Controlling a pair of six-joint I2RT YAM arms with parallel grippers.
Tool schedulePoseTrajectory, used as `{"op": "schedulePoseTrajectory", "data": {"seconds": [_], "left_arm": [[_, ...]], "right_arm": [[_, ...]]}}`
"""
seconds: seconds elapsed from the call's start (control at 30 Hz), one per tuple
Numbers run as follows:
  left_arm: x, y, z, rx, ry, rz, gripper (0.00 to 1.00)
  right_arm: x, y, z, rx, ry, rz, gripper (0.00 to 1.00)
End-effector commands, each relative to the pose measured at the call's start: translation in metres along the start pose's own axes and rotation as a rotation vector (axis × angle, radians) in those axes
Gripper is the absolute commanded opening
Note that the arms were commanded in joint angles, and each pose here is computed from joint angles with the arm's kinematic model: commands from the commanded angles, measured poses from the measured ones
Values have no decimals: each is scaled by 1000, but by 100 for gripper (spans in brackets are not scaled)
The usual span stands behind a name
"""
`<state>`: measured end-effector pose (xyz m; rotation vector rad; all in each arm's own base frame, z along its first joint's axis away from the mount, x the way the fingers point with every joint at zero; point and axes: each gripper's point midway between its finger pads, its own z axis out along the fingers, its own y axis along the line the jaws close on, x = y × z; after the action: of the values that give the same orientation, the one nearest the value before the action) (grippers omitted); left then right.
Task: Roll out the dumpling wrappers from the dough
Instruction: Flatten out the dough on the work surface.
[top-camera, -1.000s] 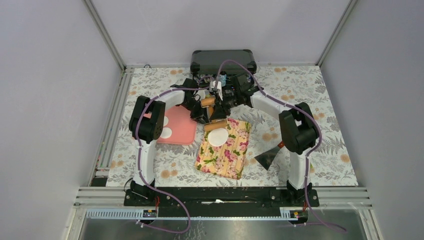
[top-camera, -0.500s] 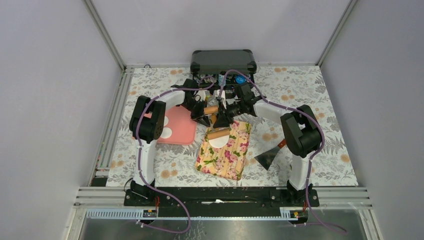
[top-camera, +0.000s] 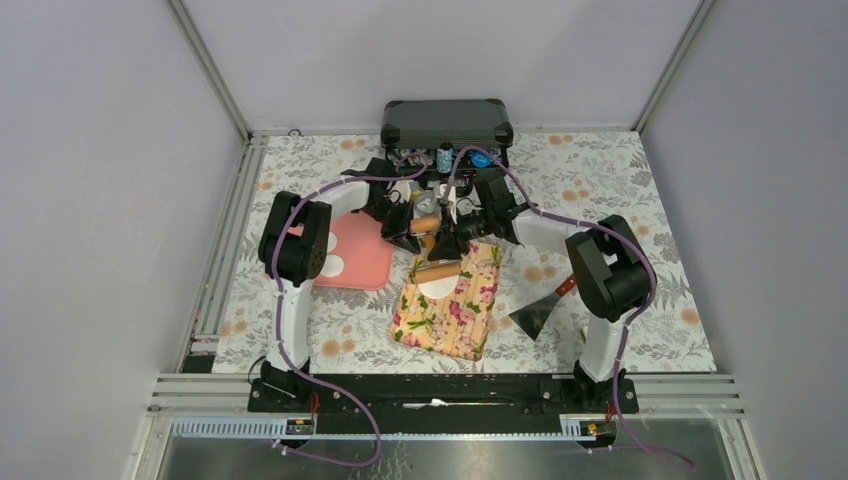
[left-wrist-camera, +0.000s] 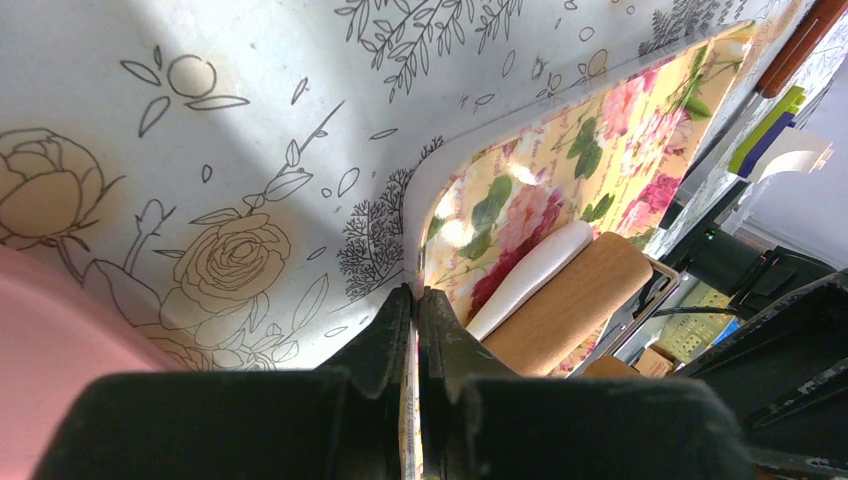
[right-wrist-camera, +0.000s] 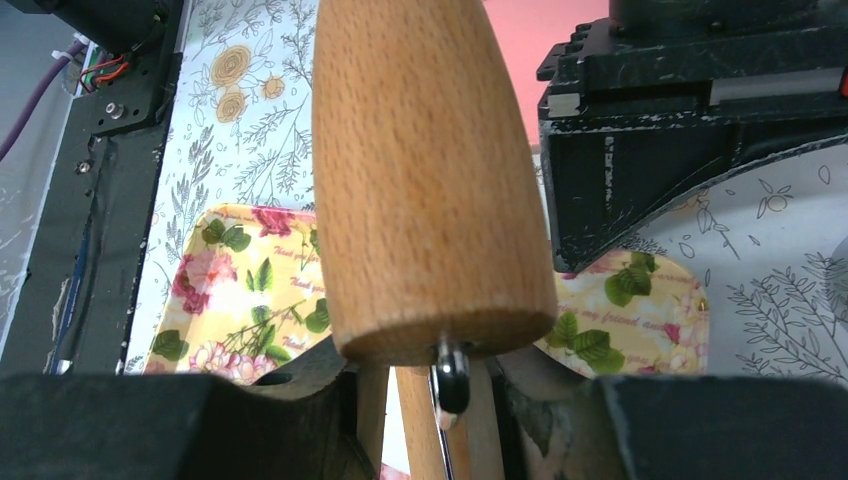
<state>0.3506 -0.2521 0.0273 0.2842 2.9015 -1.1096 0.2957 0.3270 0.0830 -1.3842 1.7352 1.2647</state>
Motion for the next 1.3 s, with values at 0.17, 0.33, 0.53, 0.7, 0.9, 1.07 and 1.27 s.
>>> {"op": "schedulePoseTrajectory", "data": {"seconds": [0.17,0.33,0.53,0.7,0.9,1.07,1.27], "left_arm": [[-11,-13,-14,63,-44,10,0],[-12,-13,-17,63,-51,8,0],[-14,-11,-18,60,-54,5,0],[-14,-11,-18,61,-54,1,0],[-14,-10,-16,63,-51,-4,0],[-15,-10,-16,62,-52,-4,0],[-15,-9,-16,57,-54,-8,0]], "right_arm": [[90,31,3,23,197,291,0],[94,38,2,13,194,315,0],[99,45,2,14,182,336,0],[104,49,2,8,174,342,0],[112,54,4,3,164,313,0],[116,57,3,-3,162,297,0],[114,62,2,-24,151,280,0]]}}
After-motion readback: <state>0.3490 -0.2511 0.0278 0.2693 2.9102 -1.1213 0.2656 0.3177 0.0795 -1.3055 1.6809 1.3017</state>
